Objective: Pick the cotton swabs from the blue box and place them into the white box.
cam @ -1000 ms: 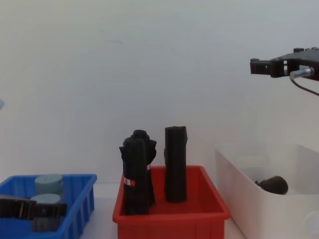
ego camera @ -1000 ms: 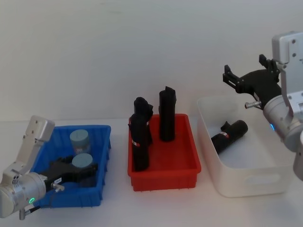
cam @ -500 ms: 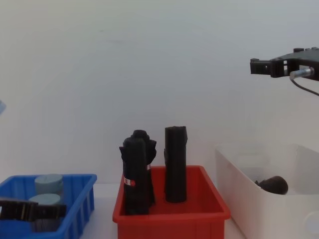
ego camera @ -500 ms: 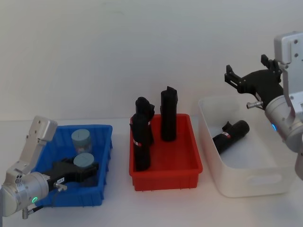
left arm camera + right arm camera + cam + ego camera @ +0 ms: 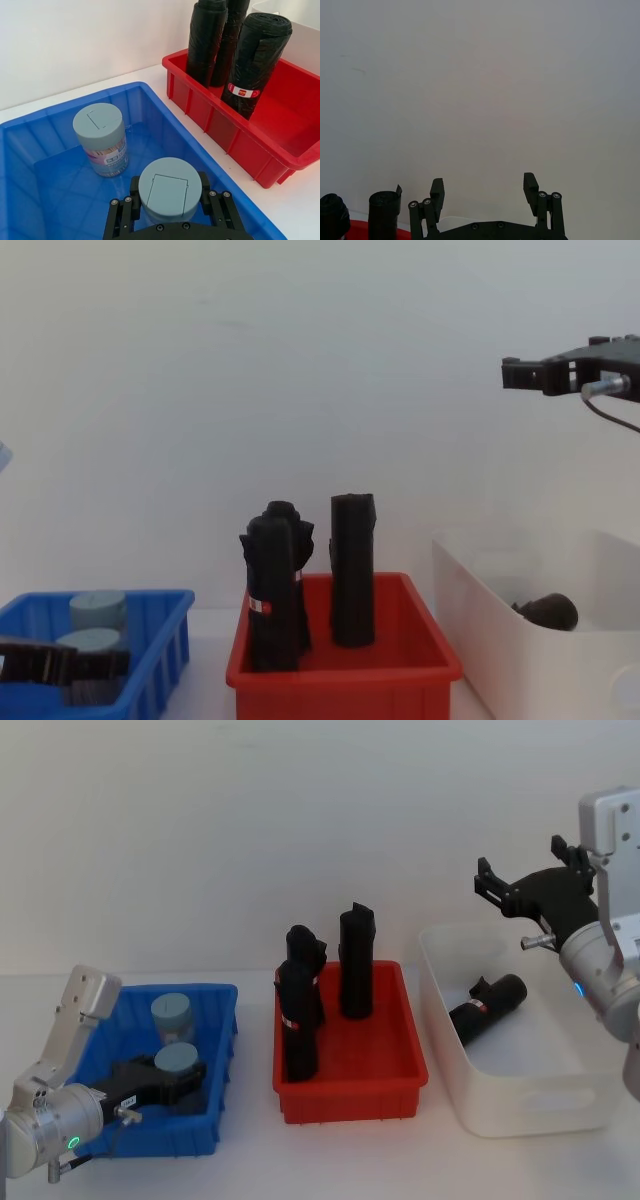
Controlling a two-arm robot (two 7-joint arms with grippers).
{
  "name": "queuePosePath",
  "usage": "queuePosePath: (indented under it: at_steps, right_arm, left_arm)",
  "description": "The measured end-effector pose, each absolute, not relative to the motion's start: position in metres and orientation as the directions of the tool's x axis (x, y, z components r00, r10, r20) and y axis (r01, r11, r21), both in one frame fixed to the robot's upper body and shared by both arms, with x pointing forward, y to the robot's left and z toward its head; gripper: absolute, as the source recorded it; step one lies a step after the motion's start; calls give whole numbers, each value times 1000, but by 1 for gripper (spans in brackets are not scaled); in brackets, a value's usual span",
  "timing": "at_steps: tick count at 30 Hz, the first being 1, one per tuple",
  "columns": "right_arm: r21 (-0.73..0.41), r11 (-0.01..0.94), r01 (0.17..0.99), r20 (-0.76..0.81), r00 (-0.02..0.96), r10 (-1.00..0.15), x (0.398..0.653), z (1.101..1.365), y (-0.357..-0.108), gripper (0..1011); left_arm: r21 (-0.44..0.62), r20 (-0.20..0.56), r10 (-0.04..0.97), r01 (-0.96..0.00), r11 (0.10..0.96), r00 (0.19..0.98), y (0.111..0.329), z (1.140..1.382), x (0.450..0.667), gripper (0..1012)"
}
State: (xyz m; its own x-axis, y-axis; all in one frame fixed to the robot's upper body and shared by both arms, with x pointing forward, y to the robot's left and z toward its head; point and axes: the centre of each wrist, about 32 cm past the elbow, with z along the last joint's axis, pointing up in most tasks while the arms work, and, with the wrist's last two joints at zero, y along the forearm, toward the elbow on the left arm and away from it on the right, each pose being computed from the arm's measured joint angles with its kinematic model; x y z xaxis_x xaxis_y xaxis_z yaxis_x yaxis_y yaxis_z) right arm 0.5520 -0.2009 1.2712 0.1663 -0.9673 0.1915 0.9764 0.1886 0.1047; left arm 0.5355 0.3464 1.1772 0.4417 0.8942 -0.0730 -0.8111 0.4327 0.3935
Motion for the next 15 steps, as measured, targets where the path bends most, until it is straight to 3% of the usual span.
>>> queuePosePath:
  at_steps: [15]
  right_arm:
    - [105,189,976,192,166,-967,552,1271,-201,1002]
  left_arm:
    - [375,-36,891,-820,433,453,341,1191,536,669]
